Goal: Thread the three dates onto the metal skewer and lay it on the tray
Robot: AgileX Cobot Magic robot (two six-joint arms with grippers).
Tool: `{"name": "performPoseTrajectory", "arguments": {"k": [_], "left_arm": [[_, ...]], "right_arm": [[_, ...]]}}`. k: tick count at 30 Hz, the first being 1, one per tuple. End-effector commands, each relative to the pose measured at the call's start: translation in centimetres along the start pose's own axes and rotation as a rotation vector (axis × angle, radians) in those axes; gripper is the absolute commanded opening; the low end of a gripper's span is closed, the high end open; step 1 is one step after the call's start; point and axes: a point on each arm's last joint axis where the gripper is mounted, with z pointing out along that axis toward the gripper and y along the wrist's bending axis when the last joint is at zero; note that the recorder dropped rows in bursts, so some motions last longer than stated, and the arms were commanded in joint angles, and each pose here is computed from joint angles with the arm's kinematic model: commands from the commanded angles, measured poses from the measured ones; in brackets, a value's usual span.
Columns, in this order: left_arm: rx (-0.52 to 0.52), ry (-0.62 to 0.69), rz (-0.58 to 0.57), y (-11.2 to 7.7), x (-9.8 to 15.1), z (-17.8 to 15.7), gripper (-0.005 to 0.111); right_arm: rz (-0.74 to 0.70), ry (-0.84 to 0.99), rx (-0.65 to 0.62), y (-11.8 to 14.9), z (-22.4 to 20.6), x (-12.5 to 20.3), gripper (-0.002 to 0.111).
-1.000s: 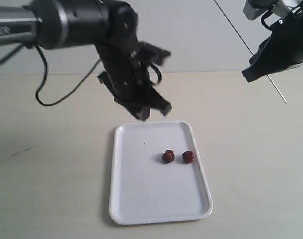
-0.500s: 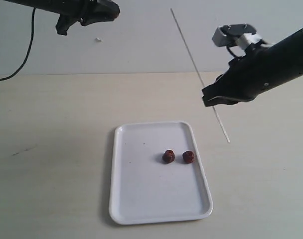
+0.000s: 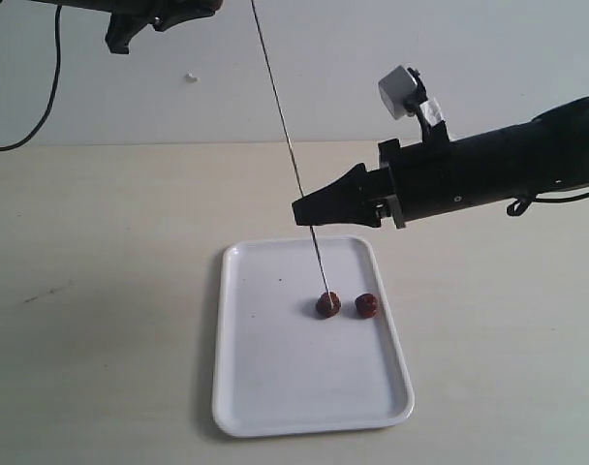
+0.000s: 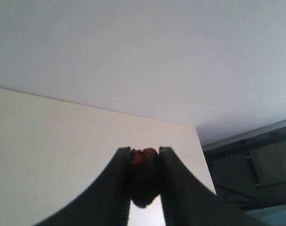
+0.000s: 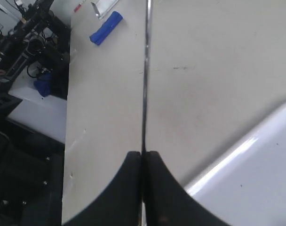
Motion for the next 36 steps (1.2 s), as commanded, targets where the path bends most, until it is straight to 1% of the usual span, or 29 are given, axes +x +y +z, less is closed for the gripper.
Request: {"name": "performPoseTrajectory", "arguments": {"k": [1, 9, 17, 21, 26, 36], "left_arm": [[0.006, -0.005, -0.008, -0.1, 0.1, 0.1, 0.02], [0.026, 0.034, 0.018, -0.6, 0.8, 0.4, 0.02], [0.04, 0.07, 0.064, -0.8, 1.2, 0.4, 0.02], [0.044, 0.076, 0.098, -0.8, 1.2, 0.4, 0.02], [0.046, 0.075, 0.126, -0.8, 1.2, 0.4, 0.02], [0.056, 0.096, 0.143, -0.9, 1.4, 0.4, 0.02]], "right_arm": [[0.035, -0.043, -0.021, -0.9, 0.3, 0.2, 0.0], [0.08, -0.104, -0.023, -1.7, 0.6, 0.2, 0.0], [0.068, -0.069, -0.081, 0.0, 3.3, 0.4, 0.0], [0.092, -0.052, -0.101, 0.6, 4.2, 0.6, 0.0], [0.143, -0.073, -0.102, 0.4, 4.3, 0.5, 0.0], [0.151, -0.079, -0.102, 0.2, 4.3, 0.5, 0.0]]}}
